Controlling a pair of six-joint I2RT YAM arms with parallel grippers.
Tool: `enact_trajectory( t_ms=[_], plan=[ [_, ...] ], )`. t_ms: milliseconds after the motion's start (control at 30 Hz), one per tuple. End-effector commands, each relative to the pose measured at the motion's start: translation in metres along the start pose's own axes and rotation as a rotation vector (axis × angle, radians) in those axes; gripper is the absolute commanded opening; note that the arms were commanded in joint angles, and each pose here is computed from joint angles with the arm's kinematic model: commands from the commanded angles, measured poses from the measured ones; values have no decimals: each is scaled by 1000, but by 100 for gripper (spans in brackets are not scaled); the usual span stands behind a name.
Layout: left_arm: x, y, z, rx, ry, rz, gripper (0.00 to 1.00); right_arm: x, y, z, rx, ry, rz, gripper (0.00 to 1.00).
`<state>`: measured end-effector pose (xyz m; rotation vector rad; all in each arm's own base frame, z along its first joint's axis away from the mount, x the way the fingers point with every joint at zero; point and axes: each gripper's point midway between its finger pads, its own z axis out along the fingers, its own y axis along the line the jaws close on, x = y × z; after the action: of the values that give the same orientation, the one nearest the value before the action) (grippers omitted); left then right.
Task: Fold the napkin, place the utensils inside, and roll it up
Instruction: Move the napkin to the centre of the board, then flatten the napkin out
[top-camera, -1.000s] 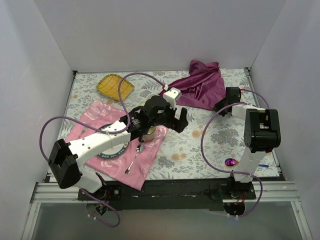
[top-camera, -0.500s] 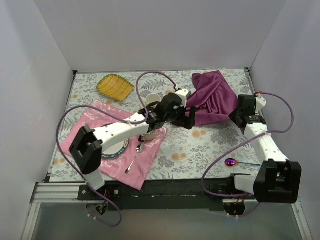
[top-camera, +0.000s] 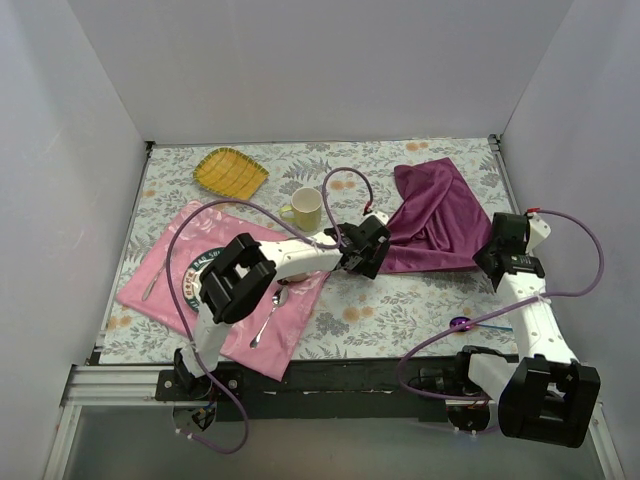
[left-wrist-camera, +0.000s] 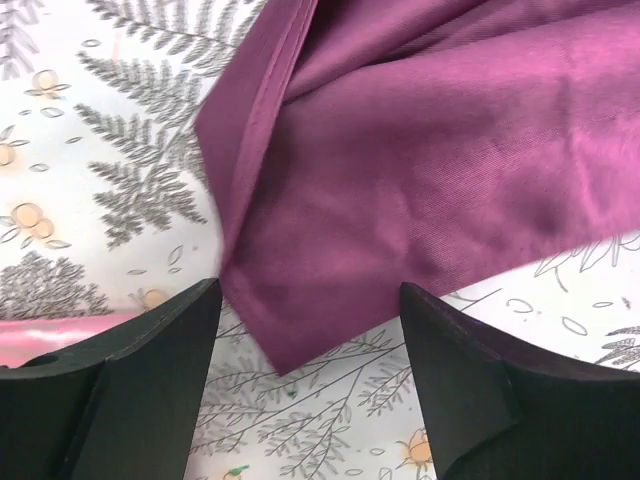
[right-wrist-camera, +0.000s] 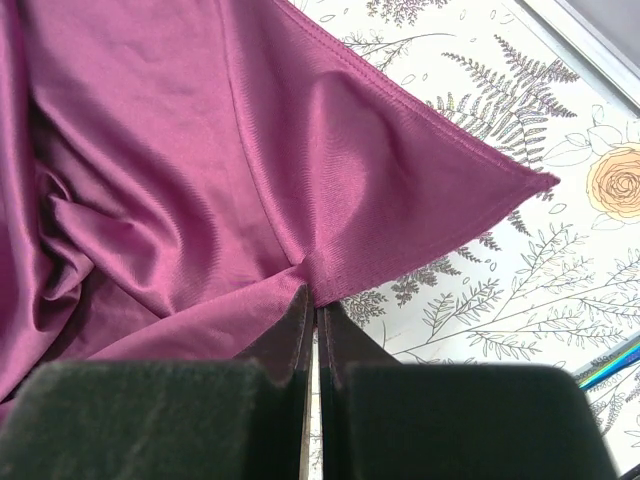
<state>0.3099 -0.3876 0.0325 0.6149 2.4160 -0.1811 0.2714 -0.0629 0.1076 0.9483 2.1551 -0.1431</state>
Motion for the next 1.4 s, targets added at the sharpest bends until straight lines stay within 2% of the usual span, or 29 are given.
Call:
enact_trajectory(
  t_ms=[0, 67, 233, 400, 433, 467, 533, 567, 733, 867, 1000, 1200, 1367],
  plan=[
    [-42, 10, -42, -14, -156, -47, 70, 0, -4, 3, -2, 2, -25, 4],
    [-37, 7, -44, 15, -153, -49, 71, 2, -3, 6, -6, 20, -25, 4],
    [-30, 0, -40, 51, -124, -67, 79, 5, 0, 9, -29, 46, -14, 5],
    [-14, -4, -27, 47, -54, -89, 73, 7, 0, 11, -34, 62, -16, 12],
    [-11, -6, -27, 54, -47, -94, 71, 6, -1, 11, -29, 59, -19, 18],
    [-8, -6, -25, 59, -37, -100, 70, 6, -1, 12, -25, 62, -18, 29],
    [-2, -6, -22, 64, -34, -100, 69, 7, -5, 14, -11, 69, -19, 40],
    [-1, -5, -23, 66, -39, -97, 68, 8, -7, 15, -4, 75, -15, 55],
    [7, -3, -20, 69, -33, -88, 68, 14, -20, 22, 31, 103, 31, 78],
    [10, -5, -15, 74, -26, -91, 68, 29, -36, 31, 44, 155, 102, 78],
    [7, -6, -11, 79, -27, -95, 65, 38, -54, 40, 67, 192, 183, 78],
    [6, 0, 0, 93, -11, -120, 56, 38, -82, 49, 111, 199, 248, 85],
    [3, 0, 5, 104, -11, -119, 36, 31, -92, 57, 135, 175, 227, 86]
  ],
)
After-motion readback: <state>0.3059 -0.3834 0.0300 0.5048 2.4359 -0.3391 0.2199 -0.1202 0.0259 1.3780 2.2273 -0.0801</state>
